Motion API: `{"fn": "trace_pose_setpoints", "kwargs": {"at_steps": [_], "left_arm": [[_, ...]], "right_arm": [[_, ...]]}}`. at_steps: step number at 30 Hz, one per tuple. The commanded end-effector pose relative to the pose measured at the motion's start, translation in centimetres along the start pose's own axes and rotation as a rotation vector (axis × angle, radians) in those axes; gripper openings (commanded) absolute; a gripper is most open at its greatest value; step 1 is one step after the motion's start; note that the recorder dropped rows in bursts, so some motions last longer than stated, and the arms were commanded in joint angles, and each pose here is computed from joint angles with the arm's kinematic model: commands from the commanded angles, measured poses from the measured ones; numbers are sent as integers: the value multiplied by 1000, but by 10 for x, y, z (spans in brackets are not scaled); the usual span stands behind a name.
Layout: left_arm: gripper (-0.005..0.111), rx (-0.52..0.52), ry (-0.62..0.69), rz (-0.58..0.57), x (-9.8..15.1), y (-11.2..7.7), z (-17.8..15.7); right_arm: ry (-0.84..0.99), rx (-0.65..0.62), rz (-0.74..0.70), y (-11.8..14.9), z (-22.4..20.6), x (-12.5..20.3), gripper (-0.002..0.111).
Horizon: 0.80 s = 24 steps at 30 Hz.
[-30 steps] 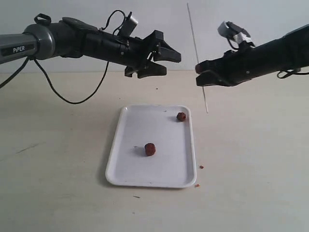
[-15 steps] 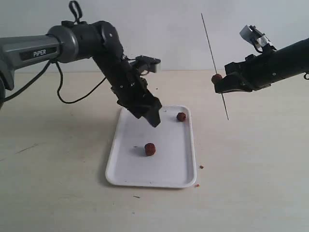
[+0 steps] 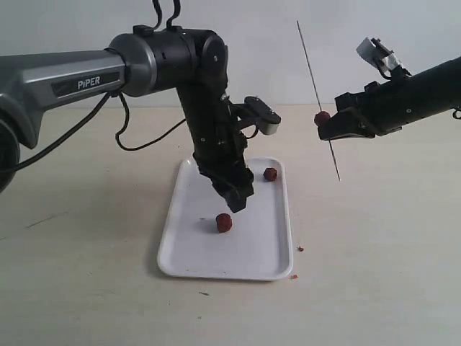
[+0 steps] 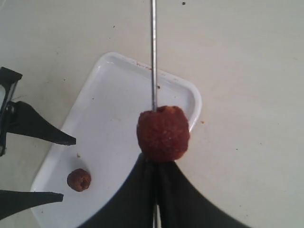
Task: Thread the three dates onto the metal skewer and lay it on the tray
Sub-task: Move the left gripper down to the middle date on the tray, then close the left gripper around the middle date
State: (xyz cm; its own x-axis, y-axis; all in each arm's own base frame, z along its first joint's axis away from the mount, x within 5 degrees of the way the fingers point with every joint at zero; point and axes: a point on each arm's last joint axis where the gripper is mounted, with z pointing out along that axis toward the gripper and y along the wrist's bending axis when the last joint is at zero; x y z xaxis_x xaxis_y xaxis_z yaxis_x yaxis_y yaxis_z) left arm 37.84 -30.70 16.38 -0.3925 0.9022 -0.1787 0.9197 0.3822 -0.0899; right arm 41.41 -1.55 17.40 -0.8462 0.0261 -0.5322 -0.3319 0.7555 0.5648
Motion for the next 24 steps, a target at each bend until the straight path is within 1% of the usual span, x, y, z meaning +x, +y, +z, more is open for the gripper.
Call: {"fn": "trace_pose_setpoints", "kwargs": {"at_steps": [1, 6, 12, 20, 24], "left_arm": [[61, 26, 30, 1, 5, -7, 5], [61, 39, 85, 30, 15, -9, 17], [61, 62, 118, 57, 21, -13, 27], [61, 26, 69, 151, 18, -11, 32], [61, 3, 45, 157, 15, -9, 32]], "right_arm": [[-8, -25, -7, 6, -4, -2, 0], [-5, -31, -7, 6, -4, -2, 0], [-7, -32, -5, 6, -4, -2, 0], [-7, -32, -5, 6, -4, -2, 0], [-7, -32, -5, 6, -4, -2, 0]]}}
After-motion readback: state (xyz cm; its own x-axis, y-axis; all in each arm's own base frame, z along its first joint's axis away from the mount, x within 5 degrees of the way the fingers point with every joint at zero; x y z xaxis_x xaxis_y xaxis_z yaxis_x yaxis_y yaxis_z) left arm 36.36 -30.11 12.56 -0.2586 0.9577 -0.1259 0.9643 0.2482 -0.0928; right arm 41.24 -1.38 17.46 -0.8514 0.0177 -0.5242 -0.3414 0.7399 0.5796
